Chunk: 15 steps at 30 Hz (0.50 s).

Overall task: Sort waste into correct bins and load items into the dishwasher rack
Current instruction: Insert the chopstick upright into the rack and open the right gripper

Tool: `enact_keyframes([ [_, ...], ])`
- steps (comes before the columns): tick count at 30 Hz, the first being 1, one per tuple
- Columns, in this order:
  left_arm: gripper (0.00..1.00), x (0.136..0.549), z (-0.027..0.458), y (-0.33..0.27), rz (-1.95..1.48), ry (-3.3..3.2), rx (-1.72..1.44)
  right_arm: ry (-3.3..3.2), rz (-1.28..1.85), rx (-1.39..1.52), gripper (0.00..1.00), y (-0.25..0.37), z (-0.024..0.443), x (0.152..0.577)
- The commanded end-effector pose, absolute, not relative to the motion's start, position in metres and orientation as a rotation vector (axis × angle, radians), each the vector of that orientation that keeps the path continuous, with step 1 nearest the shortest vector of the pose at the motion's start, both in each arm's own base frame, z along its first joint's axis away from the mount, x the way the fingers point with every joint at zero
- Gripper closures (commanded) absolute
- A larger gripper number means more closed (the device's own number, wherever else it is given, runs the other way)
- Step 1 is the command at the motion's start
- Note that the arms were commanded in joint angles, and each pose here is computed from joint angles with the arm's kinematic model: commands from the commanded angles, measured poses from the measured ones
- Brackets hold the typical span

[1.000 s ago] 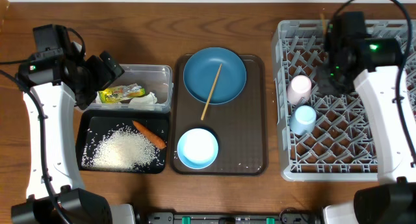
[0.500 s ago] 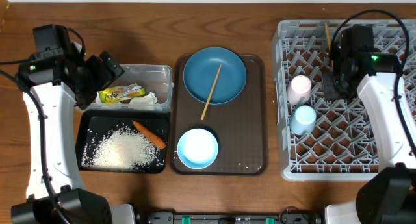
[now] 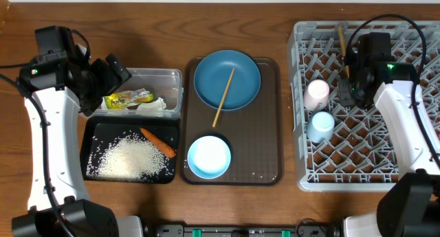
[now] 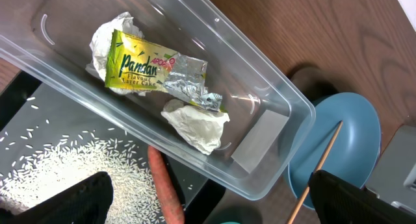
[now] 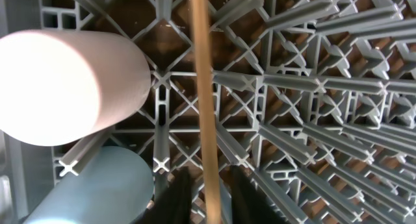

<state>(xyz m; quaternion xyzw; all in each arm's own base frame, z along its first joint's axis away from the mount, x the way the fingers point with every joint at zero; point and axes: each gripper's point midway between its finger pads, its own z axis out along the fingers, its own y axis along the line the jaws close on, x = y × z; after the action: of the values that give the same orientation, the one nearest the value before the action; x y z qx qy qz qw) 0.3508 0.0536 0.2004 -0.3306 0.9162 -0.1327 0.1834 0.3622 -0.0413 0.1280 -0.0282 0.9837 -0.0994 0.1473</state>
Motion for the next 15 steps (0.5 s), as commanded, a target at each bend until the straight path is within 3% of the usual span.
enact_keyframes([
  [1,0.02,0.349,0.2,0.056,-0.357,2.588,-0.923,2.843,-0.295,-0.06,0.66,-0.044,0.123,0.361],
  [4,0.02,0.349,0.2,0.056,-0.357,2.588,-0.923,2.844,-0.295,-0.061,0.57,-0.044,0.123,0.361],
  [10,0.02,0.349,0.2,0.056,-0.357,2.588,-0.923,2.844,-0.264,0.032,0.65,-0.042,0.123,0.36],
  [15,0.02,0.349,0.2,0.056,-0.357,2.588,-0.923,2.841,-0.072,0.0,0.6,-0.018,0.129,0.362],
])
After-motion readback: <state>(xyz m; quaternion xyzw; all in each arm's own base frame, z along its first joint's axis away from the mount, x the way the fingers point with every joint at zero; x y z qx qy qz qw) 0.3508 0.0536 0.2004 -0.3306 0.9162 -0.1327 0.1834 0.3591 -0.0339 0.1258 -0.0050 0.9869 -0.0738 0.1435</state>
